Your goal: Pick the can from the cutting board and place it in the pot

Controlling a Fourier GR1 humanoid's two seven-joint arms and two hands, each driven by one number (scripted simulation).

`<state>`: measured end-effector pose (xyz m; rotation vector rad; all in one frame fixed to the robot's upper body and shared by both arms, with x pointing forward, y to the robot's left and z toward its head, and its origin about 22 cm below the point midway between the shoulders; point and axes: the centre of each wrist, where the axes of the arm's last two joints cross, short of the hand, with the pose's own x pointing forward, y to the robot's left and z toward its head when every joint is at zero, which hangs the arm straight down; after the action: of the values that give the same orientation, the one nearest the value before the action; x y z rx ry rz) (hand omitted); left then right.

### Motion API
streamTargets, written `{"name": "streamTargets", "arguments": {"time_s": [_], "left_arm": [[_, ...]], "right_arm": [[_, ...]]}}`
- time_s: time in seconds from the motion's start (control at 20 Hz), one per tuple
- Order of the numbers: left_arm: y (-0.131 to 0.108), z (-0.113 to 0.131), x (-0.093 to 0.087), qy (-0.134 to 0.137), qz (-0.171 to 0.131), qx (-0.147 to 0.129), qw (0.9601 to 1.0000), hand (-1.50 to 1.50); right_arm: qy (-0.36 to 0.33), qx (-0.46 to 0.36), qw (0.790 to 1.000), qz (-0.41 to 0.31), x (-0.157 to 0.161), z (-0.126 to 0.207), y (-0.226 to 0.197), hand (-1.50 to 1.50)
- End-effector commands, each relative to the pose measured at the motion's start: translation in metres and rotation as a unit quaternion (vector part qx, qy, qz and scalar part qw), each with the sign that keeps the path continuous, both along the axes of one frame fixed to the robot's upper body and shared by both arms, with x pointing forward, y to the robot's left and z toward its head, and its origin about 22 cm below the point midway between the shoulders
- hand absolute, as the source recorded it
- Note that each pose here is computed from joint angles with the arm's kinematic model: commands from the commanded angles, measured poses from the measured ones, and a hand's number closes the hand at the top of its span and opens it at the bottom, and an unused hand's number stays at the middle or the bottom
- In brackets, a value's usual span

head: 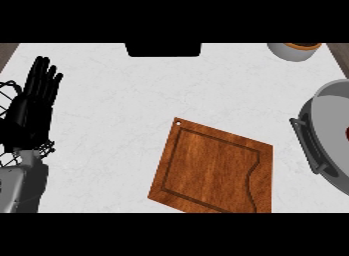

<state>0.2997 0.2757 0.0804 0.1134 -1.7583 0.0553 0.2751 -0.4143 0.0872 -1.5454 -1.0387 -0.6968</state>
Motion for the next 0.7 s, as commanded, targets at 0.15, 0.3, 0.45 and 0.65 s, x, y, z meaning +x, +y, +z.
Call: {"name": "streamTargets", "arguments": {"time_s": [0.15, 0.3, 0.45, 0.65], "left_arm": [[-0.015, -0.012, -0.004, -0.006, 0.004, 0.001, 1.0, 0.0], [0.009, 0.012, 0.008, 0.011, 0.003, 0.0, 0.9999, 0.0], [0.003, 0.002, 0.001, -0.002, 0.01, 0.002, 0.9999, 0.0], [0.013, -0.019, -0.006, 0.011, 0.001, -0.001, 0.9999, 0.0]], "right_arm": [[-0.083, -0.029, 0.995, -0.04, -0.053, 0.001, -0.015, -1.5], [-0.105, -0.037, 0.993, -0.037, -0.1, -0.008, -0.014, -1.5], [-0.127, -0.044, 0.99, -0.049, -0.13, -0.014, -0.011, -1.5], [-0.126, -0.05, 0.989, -0.06, -0.169, -0.006, -0.004, -1.5]]}}
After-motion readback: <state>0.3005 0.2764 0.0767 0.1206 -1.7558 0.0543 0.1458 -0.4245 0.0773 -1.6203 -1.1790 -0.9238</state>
